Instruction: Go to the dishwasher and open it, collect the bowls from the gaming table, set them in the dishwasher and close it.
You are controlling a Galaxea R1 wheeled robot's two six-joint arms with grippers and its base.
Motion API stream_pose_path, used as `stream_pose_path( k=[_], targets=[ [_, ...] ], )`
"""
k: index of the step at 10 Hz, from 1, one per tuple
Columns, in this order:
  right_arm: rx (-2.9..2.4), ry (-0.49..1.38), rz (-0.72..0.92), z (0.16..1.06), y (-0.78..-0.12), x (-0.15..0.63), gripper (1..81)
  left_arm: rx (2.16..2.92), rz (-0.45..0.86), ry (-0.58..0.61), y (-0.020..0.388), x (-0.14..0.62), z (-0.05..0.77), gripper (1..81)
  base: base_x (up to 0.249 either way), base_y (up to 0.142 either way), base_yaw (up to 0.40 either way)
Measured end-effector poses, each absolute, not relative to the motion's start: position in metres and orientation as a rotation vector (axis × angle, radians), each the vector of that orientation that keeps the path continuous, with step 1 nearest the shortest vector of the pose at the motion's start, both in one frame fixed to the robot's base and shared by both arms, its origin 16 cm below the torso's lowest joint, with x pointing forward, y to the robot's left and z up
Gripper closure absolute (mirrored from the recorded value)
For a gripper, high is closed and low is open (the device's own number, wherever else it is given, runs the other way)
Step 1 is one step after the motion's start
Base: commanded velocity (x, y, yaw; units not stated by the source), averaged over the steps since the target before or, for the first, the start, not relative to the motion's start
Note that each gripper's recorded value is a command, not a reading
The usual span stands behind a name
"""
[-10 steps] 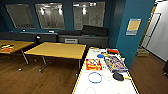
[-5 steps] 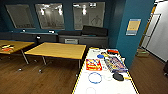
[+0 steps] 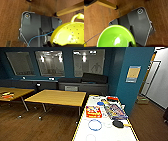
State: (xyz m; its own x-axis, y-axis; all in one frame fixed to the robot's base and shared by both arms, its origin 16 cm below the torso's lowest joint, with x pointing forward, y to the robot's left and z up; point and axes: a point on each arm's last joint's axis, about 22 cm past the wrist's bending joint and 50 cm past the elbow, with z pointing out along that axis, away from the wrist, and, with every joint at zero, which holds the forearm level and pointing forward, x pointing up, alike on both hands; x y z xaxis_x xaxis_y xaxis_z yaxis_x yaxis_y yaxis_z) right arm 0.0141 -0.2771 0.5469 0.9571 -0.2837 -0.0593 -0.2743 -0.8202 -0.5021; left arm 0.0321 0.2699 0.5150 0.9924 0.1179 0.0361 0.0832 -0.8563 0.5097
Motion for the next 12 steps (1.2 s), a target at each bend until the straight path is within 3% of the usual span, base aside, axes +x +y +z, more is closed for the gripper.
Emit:
stream_pose_path(
  k=[4,6,8,12],
  targets=[
    [-2.58,0.395,-0.024,0.548,-0.278,0.018,81.1,2.6,0.036,0.247,0.241,0.016,0.495,81.1,0.0,0.0,0.0],
    [-2.572,0.384,-0.013,0.548,-0.276,0.021,81.1,2.647,-0.02,0.282,0.244,-0.003,0.479,81.1,0.0,0.0,0.0],
    [-2.571,0.381,-0.021,0.548,-0.276,0.027,81.1,2.709,-0.048,0.268,0.253,-0.01,0.462,81.1,0.0,0.0,0.0],
    [-2.573,0.376,-0.023,0.546,-0.274,0.027,81.1,2.727,-0.029,0.213,0.246,-0.011,0.454,81.1,0.0,0.0,0.0]
  ],
)
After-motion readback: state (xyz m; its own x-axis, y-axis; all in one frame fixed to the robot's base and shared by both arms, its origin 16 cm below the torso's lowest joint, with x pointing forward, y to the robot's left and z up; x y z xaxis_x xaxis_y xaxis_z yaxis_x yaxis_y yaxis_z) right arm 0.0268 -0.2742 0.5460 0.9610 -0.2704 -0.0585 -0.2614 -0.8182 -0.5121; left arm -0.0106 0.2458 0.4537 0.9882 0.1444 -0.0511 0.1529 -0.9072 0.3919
